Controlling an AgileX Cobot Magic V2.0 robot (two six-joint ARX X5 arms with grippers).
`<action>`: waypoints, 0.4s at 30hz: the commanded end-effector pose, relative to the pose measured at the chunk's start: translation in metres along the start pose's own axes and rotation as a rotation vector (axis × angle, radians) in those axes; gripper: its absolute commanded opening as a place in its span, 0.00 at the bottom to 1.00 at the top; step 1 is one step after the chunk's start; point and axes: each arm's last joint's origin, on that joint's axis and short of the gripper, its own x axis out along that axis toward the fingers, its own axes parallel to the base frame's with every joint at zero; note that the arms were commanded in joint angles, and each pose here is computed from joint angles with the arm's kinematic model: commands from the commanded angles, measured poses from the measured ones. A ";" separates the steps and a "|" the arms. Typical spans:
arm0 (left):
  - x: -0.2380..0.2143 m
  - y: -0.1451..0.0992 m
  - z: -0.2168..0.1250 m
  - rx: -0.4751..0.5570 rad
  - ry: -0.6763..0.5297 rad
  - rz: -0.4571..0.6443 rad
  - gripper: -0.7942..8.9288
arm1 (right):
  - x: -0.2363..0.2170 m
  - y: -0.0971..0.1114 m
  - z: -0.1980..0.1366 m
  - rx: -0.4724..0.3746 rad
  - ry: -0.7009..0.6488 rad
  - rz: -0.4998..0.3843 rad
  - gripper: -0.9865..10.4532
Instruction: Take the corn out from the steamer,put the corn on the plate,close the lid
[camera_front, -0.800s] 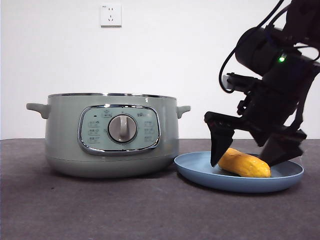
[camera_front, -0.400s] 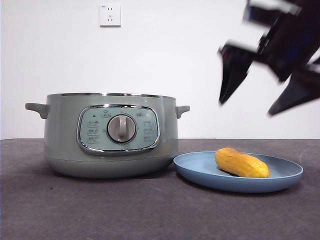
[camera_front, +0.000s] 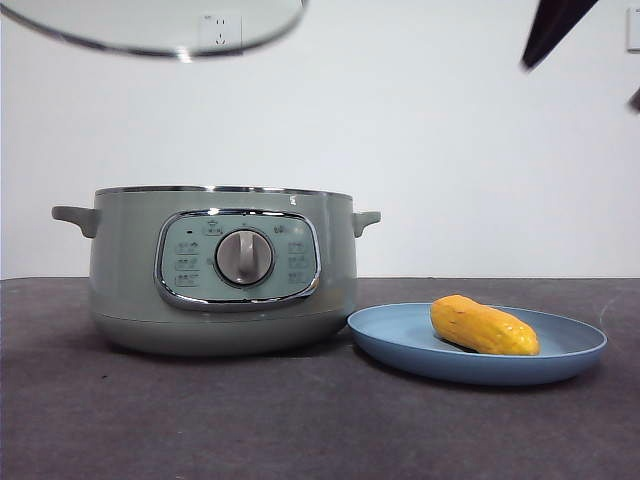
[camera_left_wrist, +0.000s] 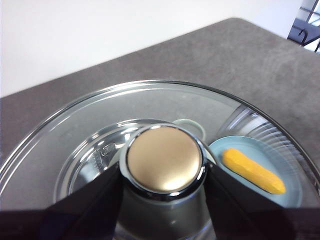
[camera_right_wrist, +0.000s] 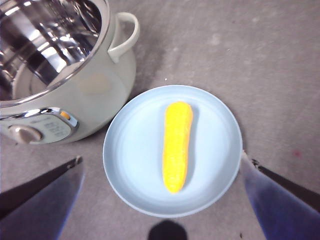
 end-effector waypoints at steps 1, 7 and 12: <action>0.018 0.004 0.004 0.025 -0.034 -0.015 0.07 | -0.016 0.000 -0.005 -0.009 -0.039 0.005 0.58; 0.062 0.014 -0.007 0.023 0.000 -0.031 0.07 | -0.039 -0.001 -0.010 -0.010 -0.108 0.011 0.58; 0.086 0.016 -0.026 0.028 -0.011 -0.034 0.07 | -0.044 -0.001 -0.012 -0.010 -0.115 0.013 0.58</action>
